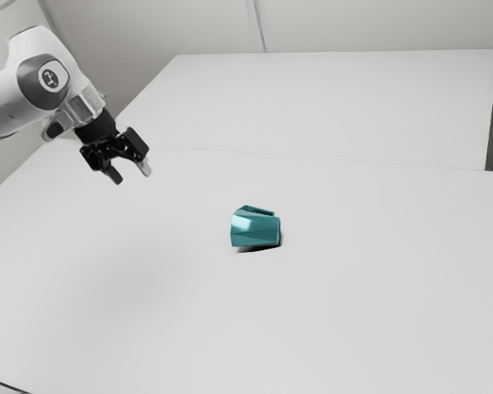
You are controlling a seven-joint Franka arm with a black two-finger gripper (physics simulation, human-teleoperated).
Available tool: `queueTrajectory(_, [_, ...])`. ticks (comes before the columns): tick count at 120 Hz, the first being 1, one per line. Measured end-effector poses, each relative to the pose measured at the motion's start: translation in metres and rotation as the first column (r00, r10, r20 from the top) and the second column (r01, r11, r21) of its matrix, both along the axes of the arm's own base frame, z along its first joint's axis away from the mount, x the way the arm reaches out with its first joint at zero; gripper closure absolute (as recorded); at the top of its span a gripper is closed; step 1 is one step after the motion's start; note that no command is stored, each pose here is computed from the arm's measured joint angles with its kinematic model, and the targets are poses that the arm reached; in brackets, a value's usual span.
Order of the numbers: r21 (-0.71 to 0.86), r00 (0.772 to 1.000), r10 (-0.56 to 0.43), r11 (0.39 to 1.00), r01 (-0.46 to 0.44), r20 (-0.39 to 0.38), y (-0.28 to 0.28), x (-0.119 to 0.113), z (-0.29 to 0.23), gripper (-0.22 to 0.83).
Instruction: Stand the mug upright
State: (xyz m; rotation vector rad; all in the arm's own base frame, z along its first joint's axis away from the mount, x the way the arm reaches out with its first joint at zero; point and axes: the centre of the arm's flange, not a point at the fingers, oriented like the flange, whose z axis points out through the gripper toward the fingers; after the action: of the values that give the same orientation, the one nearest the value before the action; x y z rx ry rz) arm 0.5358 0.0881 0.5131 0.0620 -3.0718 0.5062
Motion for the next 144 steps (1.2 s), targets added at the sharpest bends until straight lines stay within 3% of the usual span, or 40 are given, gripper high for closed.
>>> queueTrajectory(32, [-0.294,0.976,0.212,0.931,-0.216,-0.047,0.007,0.042,-0.084,0.0])
queueTrajectory(57, [-0.444,0.938,0.318,0.827,-0.346,-0.138,-0.002,0.062,-0.142,0.0])
queueTrajectory(99, [-0.533,0.912,0.323,0.74,-0.41,-0.252,-0.05,0.069,-0.198,0.0])
queueTrajectory(144, [-0.554,0.889,0.361,0.696,-0.458,-0.281,-0.068,0.078,-0.227,0.0])
